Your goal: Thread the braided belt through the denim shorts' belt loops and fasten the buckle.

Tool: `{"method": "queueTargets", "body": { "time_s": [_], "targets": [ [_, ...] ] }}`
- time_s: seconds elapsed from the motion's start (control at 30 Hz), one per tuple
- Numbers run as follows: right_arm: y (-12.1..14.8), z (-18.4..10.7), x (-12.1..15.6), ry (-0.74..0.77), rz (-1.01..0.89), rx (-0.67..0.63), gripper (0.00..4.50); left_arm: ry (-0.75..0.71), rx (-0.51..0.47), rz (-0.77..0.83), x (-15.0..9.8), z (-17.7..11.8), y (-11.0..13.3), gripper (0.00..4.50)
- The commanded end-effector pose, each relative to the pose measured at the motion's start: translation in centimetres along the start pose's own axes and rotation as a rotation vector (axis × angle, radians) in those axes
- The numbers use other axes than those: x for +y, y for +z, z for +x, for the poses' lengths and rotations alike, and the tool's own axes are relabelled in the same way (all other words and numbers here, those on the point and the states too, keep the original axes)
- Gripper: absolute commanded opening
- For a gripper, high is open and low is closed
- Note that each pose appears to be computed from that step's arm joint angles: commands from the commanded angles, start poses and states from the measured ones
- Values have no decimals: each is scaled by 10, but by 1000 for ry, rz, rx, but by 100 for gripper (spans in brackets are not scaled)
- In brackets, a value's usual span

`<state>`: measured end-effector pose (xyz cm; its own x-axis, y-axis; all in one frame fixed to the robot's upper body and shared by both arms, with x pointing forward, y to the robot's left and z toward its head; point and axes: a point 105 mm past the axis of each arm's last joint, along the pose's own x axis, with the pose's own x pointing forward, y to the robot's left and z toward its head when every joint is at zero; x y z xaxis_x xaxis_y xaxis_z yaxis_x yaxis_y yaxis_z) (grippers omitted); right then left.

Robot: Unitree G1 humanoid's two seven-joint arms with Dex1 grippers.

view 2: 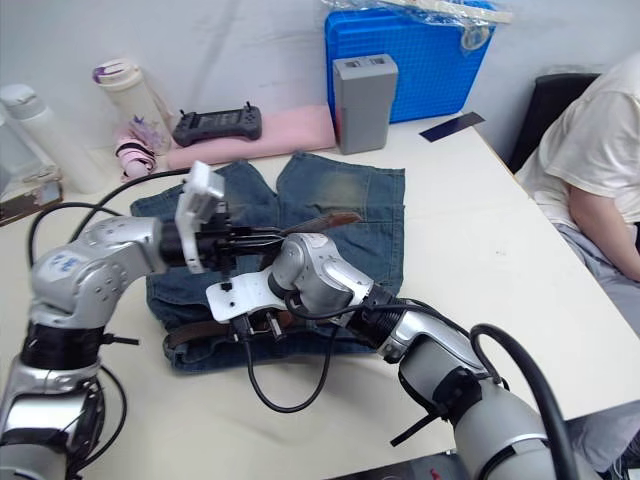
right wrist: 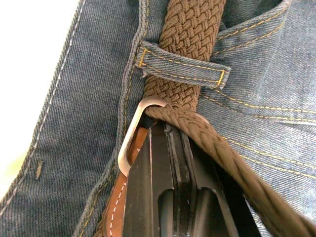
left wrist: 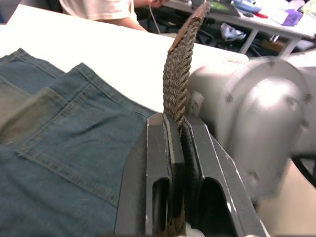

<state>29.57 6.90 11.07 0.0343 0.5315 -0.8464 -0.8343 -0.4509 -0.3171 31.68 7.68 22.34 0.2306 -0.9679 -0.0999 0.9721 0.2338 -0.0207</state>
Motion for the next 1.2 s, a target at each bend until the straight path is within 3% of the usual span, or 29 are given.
{"method": "queueTargets", "body": {
  "time_s": [0.03, 0.3, 0.47, 0.63, 0.7, 0.8, 0.9, 1.0, 1.1, 1.2],
  "targets": [
    [-45, 61, 67, 291, 116, 149, 5, -248, -263, 314, -44, 33, 91, 0],
    [-41, 61, 71, 314, 105, 137, 5, -398, -373, 321, -56, 72, 121, 0],
    [-43, 60, 72, 319, 110, 135, 5, -413, -408, 315, -58, 76, 128, 0],
    [-42, 60, 71, 307, 127, 117, 5, -268, -408, 331, -38, 52, 128, 0],
    [-44, 58, 70, 284, 141, 103, 5, -138, -404, 353, -23, 26, 128, 0],
    [-45, 54, 64, 219, 165, 72, 5, 65, -335, 415, -2, -15, 115, 0],
    [-32, 40, 37, 23, 167, -57, 5, 326, -88, 495, 17, -74, 55, 0],
    [-19, 23, 22, -89, 199, -153, 5, 399, 79, 495, 12, -103, 7, 0],
    [-14, 7, 14, -181, 221, -212, 5, 458, 140, 464, 5, -121, -20, 0],
    [-12, -9, 8, -270, 233, -255, 5, 498, 145, 446, 0, -129, -28, 0]
  ]
}}
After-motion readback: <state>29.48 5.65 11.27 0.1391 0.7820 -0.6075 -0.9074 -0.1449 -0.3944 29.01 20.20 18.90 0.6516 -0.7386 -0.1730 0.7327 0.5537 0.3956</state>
